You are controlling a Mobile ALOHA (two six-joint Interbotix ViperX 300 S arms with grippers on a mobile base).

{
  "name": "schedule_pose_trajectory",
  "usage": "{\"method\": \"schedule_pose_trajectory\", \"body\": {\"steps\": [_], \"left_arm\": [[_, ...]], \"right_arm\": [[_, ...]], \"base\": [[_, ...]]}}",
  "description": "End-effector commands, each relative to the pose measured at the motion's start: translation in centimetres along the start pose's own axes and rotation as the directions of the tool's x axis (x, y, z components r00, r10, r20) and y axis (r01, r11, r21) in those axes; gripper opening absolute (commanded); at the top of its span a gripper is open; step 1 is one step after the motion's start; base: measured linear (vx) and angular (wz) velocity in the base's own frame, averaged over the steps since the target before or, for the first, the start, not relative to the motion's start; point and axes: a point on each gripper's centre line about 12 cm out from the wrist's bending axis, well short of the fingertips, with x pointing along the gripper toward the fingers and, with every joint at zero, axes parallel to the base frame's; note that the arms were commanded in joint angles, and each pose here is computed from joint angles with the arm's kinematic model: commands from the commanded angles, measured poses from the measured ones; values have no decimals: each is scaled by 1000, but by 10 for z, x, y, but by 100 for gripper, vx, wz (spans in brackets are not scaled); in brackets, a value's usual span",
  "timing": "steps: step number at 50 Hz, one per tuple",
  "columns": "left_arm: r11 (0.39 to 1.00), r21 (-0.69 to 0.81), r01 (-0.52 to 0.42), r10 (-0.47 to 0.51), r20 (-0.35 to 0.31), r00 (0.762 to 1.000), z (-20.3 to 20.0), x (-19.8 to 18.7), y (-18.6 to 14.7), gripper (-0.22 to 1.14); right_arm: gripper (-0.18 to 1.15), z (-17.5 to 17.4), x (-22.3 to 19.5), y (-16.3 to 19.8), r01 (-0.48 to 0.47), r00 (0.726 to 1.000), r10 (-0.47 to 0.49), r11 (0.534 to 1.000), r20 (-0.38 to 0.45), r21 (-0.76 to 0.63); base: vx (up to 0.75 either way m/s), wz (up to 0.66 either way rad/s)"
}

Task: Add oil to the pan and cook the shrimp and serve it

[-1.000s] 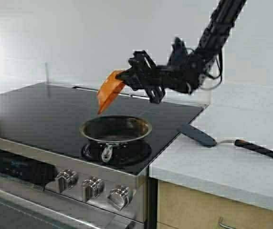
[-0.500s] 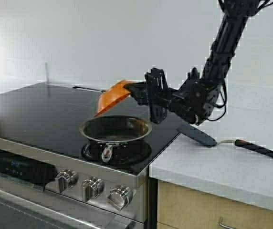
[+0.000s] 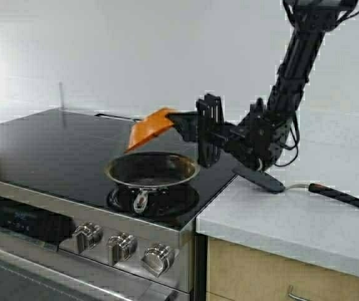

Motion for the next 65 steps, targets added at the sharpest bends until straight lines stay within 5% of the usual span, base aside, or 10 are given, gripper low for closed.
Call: {"method": "schedule_pose_trajectory", "body": {"steps": [1,23,30,55,65], "left_arm": [[1000,2,2,-2,9,1000,4,1,-1,3],[1000,2,2,-2,9,1000,4,1,-1,3],[1000,2,2,-2,9,1000,4,1,-1,3],[1000,2,1,-1,8,1000,3,1,0,3],[1000,1,0,0,9,1000,4,1,0,3]], "right_arm": [[6,5,4,10,-37,999,37,999,11,-6],[6,6,2,16,-93,995,93,996,18,-18],[6,7,-4,-4,-14,999,14,1000,29,21],[6,27,20,68,-170,984,174,981,31,-89],[6,36,32,101,-35,999,28,975,-33,-219]], "base": [[0,0],[0,0],[0,0],[0,0],[0,0]]}}
